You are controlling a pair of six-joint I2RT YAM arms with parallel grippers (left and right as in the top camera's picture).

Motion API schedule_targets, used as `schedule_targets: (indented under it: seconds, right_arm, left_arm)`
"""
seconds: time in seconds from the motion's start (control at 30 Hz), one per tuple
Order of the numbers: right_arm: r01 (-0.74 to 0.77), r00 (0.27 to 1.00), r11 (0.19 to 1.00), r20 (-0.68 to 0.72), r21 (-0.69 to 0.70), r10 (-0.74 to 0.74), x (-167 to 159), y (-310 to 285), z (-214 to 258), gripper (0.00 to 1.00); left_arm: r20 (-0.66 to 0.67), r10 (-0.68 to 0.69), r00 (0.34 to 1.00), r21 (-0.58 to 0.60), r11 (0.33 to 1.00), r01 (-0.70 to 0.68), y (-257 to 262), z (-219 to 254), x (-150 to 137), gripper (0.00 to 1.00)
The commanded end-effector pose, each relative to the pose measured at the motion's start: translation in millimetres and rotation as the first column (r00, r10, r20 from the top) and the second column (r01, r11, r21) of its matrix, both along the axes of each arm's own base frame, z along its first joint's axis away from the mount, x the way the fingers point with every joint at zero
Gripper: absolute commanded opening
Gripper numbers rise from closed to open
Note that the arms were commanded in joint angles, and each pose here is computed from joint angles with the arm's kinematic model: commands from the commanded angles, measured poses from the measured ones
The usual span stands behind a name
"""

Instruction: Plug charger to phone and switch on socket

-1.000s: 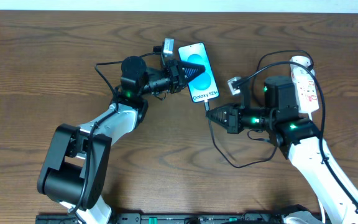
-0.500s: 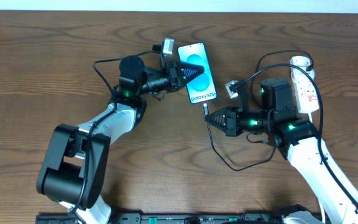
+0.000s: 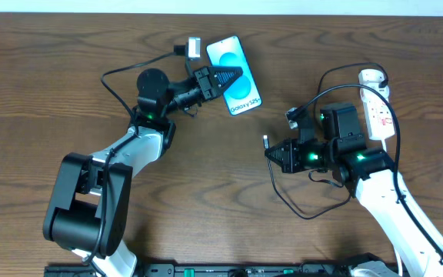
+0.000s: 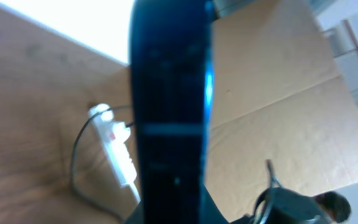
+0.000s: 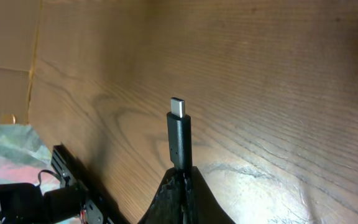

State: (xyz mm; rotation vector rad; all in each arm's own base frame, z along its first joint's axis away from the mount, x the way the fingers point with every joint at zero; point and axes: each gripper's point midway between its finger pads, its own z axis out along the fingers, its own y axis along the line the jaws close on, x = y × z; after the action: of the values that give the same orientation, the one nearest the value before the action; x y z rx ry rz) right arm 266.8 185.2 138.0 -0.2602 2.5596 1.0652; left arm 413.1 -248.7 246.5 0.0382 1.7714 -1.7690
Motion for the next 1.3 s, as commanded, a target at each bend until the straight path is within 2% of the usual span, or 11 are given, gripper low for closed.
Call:
schedule_targets:
  seconds: [0.0,0.27,0.47,0.67,0.93,1.27]
  right_arm:
    - [-0.001,1.000,1.000,0.021,-0.012,0.001,0,-1,3,0.01]
    - [0.002,1.000,1.000,0.019,-0.010,-0.002,0,-1,3,0.01]
    - [-0.053,0.998,0.995,-0.038,0.089,0.057,-15,11,12,0.01]
    - [-0.064,0.996,0.993,-0.057,0.101,0.070,-20,13,12,0.01]
    - [-0.208,0.973,0.965,0.133,0.160,0.188,-14,24,34,0.01]
    - [-0.215,0.965,0.963,0.187,0.164,0.183,-6,26,40,0.01]
  left_arm:
    - [0.070,0.028,0.997,-0.088,0.996,-0.022,6,39,2,0.07]
    - [0.044,0.026,0.999,-0.126,0.992,-0.020,7,46,2,0.07]
    - [0.039,-0.100,0.994,-0.080,0.992,0.103,-2,37,-17,0.07]
    - [-0.009,-0.094,0.996,-0.066,0.993,0.093,-2,28,-14,0.07]
    - [-0.111,-0.080,0.991,0.014,0.997,0.082,-4,-7,-8,0.08]
    - [-0.134,-0.121,0.984,0.020,0.992,0.125,-14,-12,-17,0.07]
